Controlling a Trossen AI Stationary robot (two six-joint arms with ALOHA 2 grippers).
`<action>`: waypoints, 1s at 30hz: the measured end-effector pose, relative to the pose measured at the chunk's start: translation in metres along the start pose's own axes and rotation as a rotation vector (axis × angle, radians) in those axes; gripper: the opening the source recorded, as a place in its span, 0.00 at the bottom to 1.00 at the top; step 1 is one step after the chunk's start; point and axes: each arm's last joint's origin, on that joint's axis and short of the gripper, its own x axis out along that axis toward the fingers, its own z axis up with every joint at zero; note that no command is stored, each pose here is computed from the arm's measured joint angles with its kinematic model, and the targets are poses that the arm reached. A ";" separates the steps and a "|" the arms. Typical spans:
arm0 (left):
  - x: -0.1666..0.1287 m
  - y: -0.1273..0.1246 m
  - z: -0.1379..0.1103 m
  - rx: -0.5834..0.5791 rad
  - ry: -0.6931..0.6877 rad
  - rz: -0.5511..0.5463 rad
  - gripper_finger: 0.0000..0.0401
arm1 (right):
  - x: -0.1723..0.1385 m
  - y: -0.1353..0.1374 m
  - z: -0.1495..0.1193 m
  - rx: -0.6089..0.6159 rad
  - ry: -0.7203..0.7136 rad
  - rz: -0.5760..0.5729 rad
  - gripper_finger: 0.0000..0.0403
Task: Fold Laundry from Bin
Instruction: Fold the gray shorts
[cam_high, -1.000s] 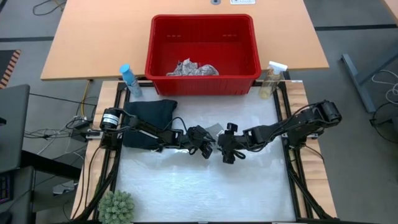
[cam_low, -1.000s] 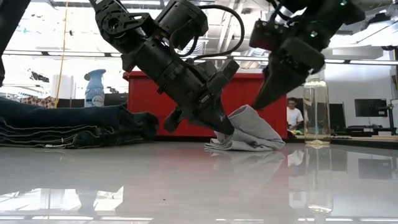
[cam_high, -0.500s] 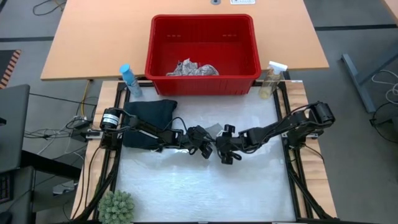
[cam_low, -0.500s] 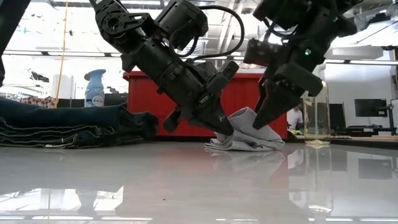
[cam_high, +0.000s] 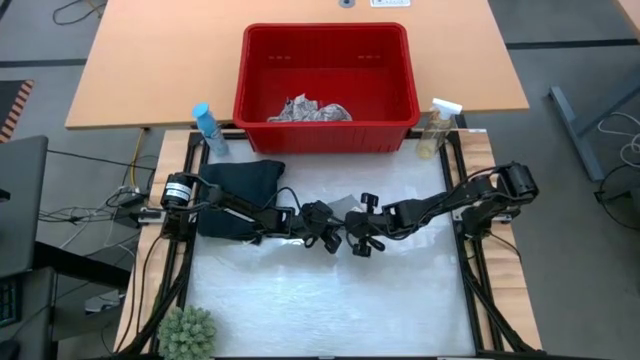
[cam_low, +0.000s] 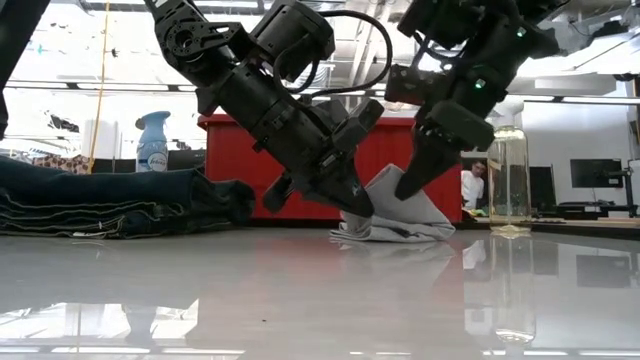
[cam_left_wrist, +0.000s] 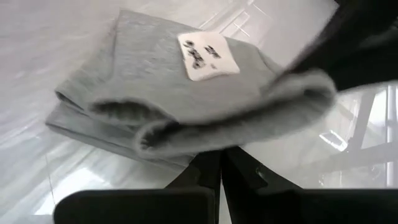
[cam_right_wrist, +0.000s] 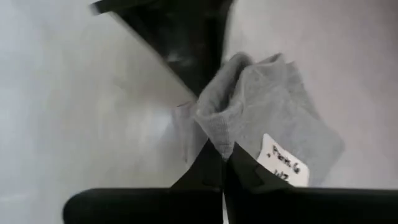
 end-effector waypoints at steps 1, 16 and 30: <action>0.000 0.000 0.000 0.000 0.000 0.001 0.00 | -0.001 -0.001 0.001 0.001 -0.006 -0.020 0.05; 0.007 0.002 -0.006 0.002 -0.103 0.095 0.00 | -0.004 -0.007 0.005 0.033 0.013 -0.101 0.04; 0.031 0.002 -0.026 -0.023 -0.078 -0.049 0.00 | -0.009 -0.013 0.003 0.088 0.018 -0.219 0.04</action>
